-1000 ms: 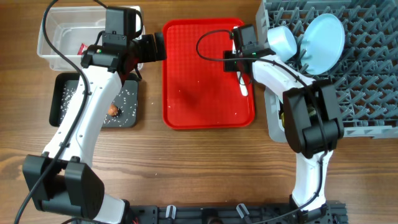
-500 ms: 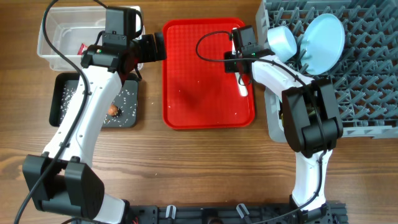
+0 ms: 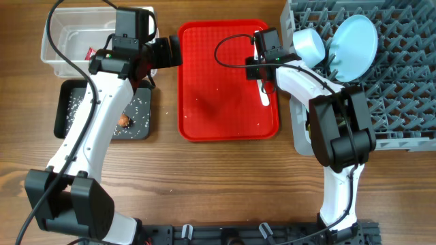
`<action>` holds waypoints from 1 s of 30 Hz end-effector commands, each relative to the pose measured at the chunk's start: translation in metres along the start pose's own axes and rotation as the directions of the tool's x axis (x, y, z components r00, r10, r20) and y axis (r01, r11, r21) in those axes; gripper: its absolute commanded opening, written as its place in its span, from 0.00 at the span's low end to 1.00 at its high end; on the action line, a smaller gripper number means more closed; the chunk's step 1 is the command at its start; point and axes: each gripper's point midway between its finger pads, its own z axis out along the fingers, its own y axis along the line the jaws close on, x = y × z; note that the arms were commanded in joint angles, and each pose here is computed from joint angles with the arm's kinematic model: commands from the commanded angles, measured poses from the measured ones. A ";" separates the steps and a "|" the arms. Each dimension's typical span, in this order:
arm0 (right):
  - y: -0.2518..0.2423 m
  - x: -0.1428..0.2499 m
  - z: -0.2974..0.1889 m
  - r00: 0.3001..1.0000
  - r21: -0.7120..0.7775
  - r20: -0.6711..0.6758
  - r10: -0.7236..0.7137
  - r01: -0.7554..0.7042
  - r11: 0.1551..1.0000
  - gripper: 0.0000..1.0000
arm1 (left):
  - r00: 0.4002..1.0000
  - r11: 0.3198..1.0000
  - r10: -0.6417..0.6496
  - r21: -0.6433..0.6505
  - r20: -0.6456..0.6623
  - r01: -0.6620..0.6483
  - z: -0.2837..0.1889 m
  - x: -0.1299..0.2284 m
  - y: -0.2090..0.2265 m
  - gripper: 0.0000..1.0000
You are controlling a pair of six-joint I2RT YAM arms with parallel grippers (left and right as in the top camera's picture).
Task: Sort waste into correct bins and load items into the dishwasher rack
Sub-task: 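Close the right gripper on the white spoon handle, then lift the spoon and lay it in the grey rack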
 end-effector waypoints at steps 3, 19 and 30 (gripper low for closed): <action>0.005 -0.030 -0.042 0.998 -0.034 0.069 -0.002 0.005 0.999 0.24 | 1.000 1.000 0.005 -0.007 0.025 -0.005 -0.006 -0.008 0.000 1.00; 0.010 -0.077 -0.168 0.970 -0.087 0.237 0.046 -0.026 0.996 0.24 | 1.000 1.000 0.005 -0.007 0.025 -0.005 -0.006 -0.008 0.000 1.00; -0.092 -0.071 -0.267 0.909 -0.004 0.306 0.283 -0.296 0.955 0.23 | 1.000 1.000 0.005 -0.007 0.025 -0.005 -0.006 -0.008 0.000 1.00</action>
